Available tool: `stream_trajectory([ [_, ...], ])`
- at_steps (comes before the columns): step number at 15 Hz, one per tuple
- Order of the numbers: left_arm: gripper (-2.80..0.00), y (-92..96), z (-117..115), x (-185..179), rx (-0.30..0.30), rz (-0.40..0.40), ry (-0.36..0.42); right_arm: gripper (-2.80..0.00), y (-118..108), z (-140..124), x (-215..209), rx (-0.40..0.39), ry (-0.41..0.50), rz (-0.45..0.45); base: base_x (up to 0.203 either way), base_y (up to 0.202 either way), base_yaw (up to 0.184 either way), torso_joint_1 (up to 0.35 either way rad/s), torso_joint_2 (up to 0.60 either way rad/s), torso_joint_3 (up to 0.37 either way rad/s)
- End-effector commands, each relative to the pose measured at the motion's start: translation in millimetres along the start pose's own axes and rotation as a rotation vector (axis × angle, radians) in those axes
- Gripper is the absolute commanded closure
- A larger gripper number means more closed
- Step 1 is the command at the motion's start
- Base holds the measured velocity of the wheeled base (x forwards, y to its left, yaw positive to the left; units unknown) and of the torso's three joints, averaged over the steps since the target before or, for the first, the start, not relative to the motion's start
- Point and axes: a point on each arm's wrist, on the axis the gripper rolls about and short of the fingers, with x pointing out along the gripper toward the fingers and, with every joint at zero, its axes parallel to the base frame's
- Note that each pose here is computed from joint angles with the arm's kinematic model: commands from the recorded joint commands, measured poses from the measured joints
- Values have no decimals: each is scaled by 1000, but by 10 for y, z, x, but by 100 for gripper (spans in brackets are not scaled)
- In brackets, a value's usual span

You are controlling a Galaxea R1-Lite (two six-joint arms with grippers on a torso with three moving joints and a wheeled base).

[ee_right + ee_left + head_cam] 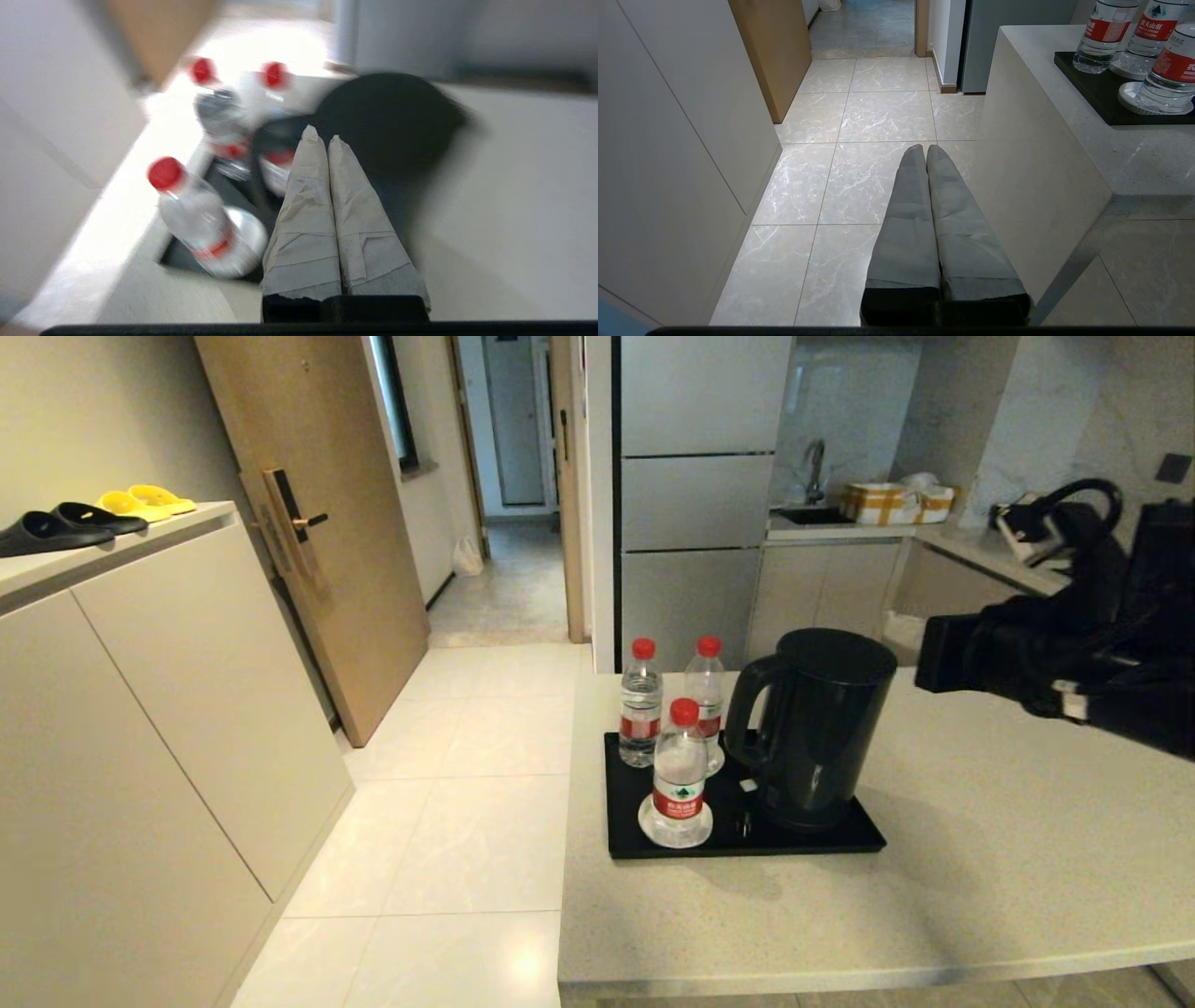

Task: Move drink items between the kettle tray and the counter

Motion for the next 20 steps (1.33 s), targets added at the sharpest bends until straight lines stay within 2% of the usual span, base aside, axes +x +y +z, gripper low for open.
stream_trajectory([
  [1, 0, 0, 3, 0, 0, 1, 0, 0, -86, 142, -755, 15, -73, -141, 0, 0, 0, 0, 0, 0],
  [3, 0, 0, 0, 1, 0, 1, 1, 0, -157, 56, -1323, 30, -100, -236, 0, 0, 0, 0, 0, 0],
  [5, 0, 0, 0, 1, 0, 0, 1, 0, -230, -142, -1928, 49, -89, -291, 0, 0, 0, 0, 0, 0],
  [8, 0, 0, 0, 1, 0, 0, 1, 0, -310, -633, -2639, 95, -11, -406, 0, 0, 0, 0, 0, 0],
  [10, 0, 0, 0, 1, 0, 0, 1, 0, -246, -1002, -2993, 127, 49, -472, 0, 0, 0, 0, 0, 0],
  [11, 0, 0, 0, 1, 0, 1, 1, 0, -172, -1201, -3113, 151, 117, -498, 0, 0, 0, 0, 0, 0],
  [12, 0, 0, 0, 1, 0, 1, 1, 0, -118, -1353, -3185, 181, 171, -499, 0, 0, 0, 0, 0, 0],
  [13, 0, 0, 0, 1, 0, 1, 1, 0, -113, -1439, -3185, 201, 183, -486, 0, 0, 0, 0, 0, 0],
  [14, 0, 0, 0, 1, 0, 1, 1, 0, -127, -1524, -3124, 204, 149, -464, 0, 0, 0, 0, 0, 0],
  [15, 0, 0, 0, 1, 0, 1, 1, 0, -145, -1623, -3030, 187, 67, -431, 0, 0, 0, 0, 0, 0],
  [19, 0, 0, 0, 1, 0, 0, 1, 0, -229, -2089, -2546, -60, -131, -352, 0, 0, 0, 0, 0, 0],
  [20, 0, 0, 0, 1, 0, 1, 1, 0, -221, -2118, -2498, -93, -193, -277, 0, 0, 0, 0, 0, 0],
])
